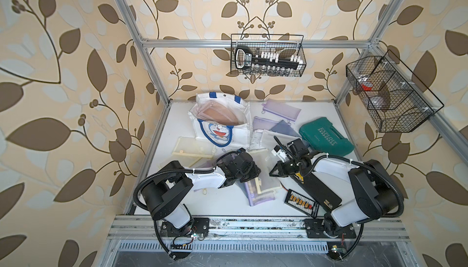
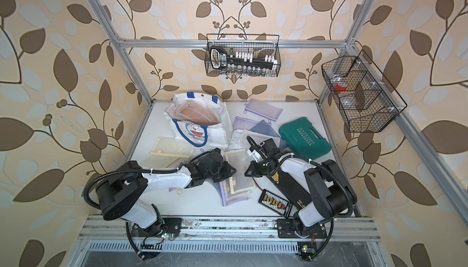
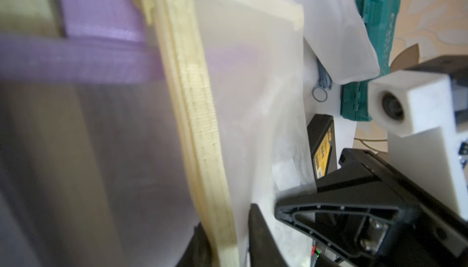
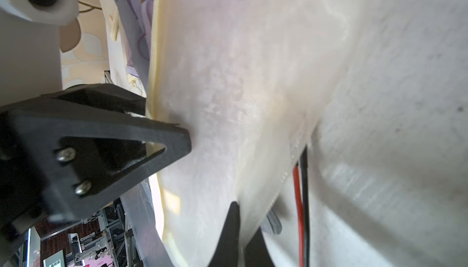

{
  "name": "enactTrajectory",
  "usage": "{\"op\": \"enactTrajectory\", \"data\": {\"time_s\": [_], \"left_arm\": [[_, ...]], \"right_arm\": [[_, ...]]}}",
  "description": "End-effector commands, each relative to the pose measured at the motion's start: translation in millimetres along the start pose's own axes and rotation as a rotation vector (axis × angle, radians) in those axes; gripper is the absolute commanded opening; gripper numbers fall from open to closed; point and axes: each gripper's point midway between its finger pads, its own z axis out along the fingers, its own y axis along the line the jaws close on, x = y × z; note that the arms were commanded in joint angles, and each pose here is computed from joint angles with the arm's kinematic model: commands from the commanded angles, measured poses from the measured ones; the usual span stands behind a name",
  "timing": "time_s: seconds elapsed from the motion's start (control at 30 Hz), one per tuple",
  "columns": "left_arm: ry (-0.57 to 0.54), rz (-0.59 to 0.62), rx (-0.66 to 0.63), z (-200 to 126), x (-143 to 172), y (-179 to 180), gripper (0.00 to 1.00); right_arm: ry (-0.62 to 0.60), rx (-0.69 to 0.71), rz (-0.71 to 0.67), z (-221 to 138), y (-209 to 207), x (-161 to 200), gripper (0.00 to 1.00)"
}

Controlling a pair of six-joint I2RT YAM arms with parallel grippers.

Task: Put the pencil pouch into the canvas bag
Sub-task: Pick up the pencil pouch.

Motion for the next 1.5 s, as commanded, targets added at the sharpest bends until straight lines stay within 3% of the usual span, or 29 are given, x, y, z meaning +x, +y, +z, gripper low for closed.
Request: {"op": "enactTrajectory", "data": {"time_s": [0.0, 0.07, 0.17, 0.4, 0.5, 0.7, 0.93, 1.03, 1.17, 1.37, 1.47], "left_arm": [[-0.022, 0.053, 0.09, -27, -4, -27, 0.09], [-0.029, 0.075, 0.1, -37, -5, -34, 0.0], [-0.035, 0.113, 0.096, -53, -6, -43, 0.0], [0.018, 0.188, 0.003, -88, 0, -64, 0.0], [0.022, 0.195, -0.051, -112, 1, -80, 0.0], [-0.077, 0.219, -0.153, -171, -14, -128, 0.0], [-0.316, 0.186, -0.293, -227, -68, -168, 0.0], [-0.451, 0.103, -0.411, -257, -104, -168, 0.0], [-0.562, -0.119, -0.532, -279, -145, -140, 0.0], [-0.676, -0.404, -0.523, -286, -199, -108, 0.0], [-0.669, -0.488, -0.523, -279, -222, -96, 0.0]], "right_arm": [[-0.002, -0.012, -0.027, -10, 12, 5, 0.05], [-0.016, -0.018, -0.039, -17, 18, 4, 0.05], [-0.029, -0.021, -0.051, -25, 25, 1, 0.08], [-0.106, 0.08, -0.048, -49, 24, -15, 0.59], [-0.147, 0.106, -0.041, -61, 22, -23, 0.74], [-0.227, 0.184, -0.08, -93, 29, -44, 0.84], [-0.293, 0.181, -0.104, -116, 49, -60, 0.98], [-0.303, 0.182, -0.111, -122, 53, -61, 0.99], [-0.314, 0.181, -0.124, -130, 61, -62, 1.0], [-0.325, 0.194, -0.137, -140, 70, -63, 1.0], [-0.335, 0.203, -0.143, -146, 73, -63, 0.99]]}}
